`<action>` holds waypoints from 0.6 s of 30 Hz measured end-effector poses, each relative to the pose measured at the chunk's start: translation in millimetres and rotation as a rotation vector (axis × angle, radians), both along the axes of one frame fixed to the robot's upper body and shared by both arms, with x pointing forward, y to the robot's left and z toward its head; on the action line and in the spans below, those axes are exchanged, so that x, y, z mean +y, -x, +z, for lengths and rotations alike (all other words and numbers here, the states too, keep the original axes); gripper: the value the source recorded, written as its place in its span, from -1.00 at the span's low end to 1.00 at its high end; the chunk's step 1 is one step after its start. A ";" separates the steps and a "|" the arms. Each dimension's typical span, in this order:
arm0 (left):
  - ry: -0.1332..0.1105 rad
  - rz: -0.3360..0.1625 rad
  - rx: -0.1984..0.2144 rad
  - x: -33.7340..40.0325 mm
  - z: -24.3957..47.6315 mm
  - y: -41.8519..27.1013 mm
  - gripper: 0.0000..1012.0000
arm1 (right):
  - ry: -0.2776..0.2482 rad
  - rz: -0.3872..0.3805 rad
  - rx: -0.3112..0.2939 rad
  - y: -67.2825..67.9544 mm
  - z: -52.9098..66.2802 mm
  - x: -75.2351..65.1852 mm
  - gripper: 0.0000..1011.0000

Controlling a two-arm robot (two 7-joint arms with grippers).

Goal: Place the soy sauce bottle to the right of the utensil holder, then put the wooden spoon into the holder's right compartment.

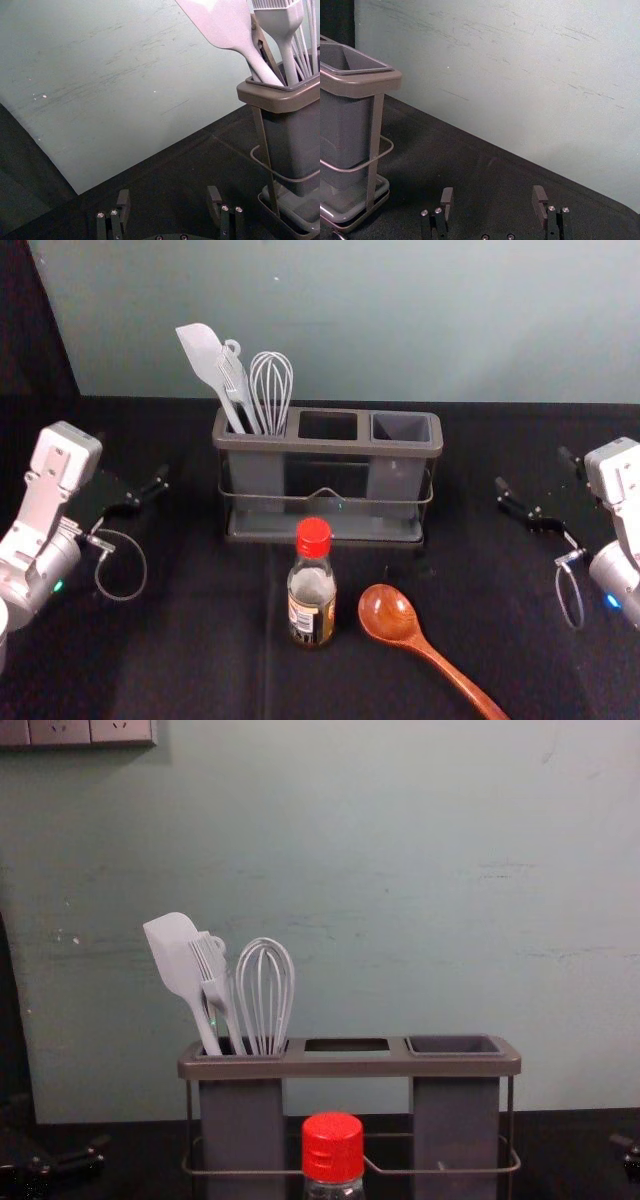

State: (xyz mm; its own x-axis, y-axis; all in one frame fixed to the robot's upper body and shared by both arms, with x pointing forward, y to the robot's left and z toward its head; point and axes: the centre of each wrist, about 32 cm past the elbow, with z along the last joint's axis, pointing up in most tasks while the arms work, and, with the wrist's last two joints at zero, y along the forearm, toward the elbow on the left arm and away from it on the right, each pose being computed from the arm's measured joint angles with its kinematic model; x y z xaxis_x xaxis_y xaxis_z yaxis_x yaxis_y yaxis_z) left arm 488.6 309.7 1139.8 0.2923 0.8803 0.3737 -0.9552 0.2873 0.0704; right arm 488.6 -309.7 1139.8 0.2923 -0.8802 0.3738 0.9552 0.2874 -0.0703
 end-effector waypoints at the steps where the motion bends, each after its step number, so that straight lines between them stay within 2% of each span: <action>1: 0.000 0.000 0.000 0.0 0.0 0.0 0.98 | 0.000 0.000 0.000 0.0 0.0 0.0 0.99; 18: 0.000 0.000 0.000 0.0 0.0 0.0 0.99 | 0.000 0.000 0.000 0.0 0.0 0.0 0.99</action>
